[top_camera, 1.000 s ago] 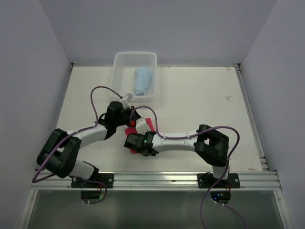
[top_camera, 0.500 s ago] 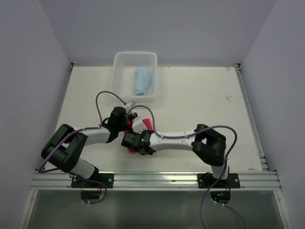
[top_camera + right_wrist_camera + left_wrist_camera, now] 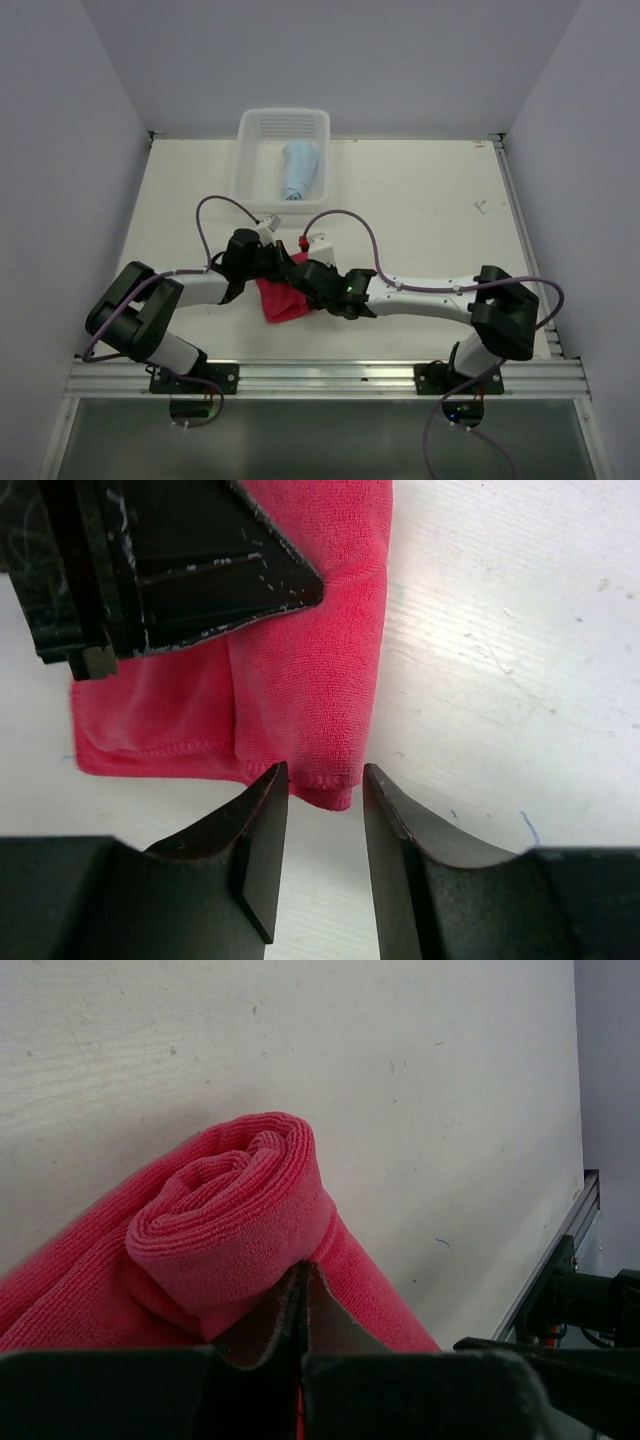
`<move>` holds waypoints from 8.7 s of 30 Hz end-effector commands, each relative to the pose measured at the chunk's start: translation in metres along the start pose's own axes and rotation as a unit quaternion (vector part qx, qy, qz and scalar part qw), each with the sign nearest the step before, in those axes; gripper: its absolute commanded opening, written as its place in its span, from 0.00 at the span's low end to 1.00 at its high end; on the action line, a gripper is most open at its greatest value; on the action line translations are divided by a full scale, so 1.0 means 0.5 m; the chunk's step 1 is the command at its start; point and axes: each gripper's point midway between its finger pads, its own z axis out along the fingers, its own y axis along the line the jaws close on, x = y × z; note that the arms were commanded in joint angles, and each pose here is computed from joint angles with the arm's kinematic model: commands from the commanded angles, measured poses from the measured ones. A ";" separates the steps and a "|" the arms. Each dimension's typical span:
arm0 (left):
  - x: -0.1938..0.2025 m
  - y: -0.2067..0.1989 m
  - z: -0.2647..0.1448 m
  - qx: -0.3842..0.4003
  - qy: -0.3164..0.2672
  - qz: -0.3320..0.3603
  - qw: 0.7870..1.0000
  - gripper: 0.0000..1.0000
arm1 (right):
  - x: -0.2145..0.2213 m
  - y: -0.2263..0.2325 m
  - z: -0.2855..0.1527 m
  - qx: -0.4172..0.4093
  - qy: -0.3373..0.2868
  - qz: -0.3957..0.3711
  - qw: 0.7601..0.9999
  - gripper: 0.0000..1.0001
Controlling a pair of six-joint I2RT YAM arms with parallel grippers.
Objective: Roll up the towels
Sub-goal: Roll the towel
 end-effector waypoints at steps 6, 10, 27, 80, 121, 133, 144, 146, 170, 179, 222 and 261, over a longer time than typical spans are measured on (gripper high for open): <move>0.053 0.086 -0.021 -0.068 0.028 -0.011 0.997 0.00 | -0.063 0.010 0.002 -0.201 -0.012 0.232 0.952 0.49; 0.053 0.087 -0.023 -0.067 0.027 -0.010 0.997 0.00 | -0.072 0.031 0.003 -0.251 -0.017 0.270 0.929 0.57; 0.053 0.086 -0.026 -0.062 0.025 -0.018 0.998 0.00 | 0.010 0.026 0.068 -0.232 0.029 0.288 0.928 0.52; -0.110 -0.128 -0.074 0.107 -0.057 0.003 0.993 0.00 | 0.002 0.050 0.031 0.135 -0.004 -0.208 0.969 0.00; 0.080 0.099 -0.047 -0.068 0.038 -0.029 0.997 0.00 | -0.064 0.054 -0.048 -0.225 -0.021 0.164 0.960 0.65; 0.089 0.106 -0.055 -0.070 0.036 -0.029 0.996 0.00 | -0.015 0.068 0.017 -0.280 0.019 0.237 0.930 0.68; 0.089 0.102 -0.059 -0.066 0.035 -0.030 0.997 0.00 | 0.055 0.046 0.073 -0.253 0.045 0.228 0.939 0.65; 0.085 0.098 -0.060 -0.063 0.032 -0.030 0.997 0.00 | 0.060 0.041 0.076 -0.248 0.046 0.222 0.942 0.59; -0.152 -0.113 -0.118 0.043 -0.087 0.025 0.995 0.00 | 0.027 0.009 0.033 0.033 -0.059 -0.047 0.997 0.00; -0.129 -0.117 -0.115 0.068 -0.075 0.024 0.995 0.00 | 0.011 0.053 0.022 0.114 -0.075 -0.147 0.980 0.00; 0.067 0.070 -0.073 -0.031 0.020 -0.035 0.999 0.00 | -0.046 0.107 -0.029 -0.298 -0.013 0.235 0.925 0.72; -0.156 -0.098 -0.150 0.043 -0.101 0.025 0.994 0.00 | 0.001 0.048 0.003 0.051 -0.079 -0.025 0.995 0.00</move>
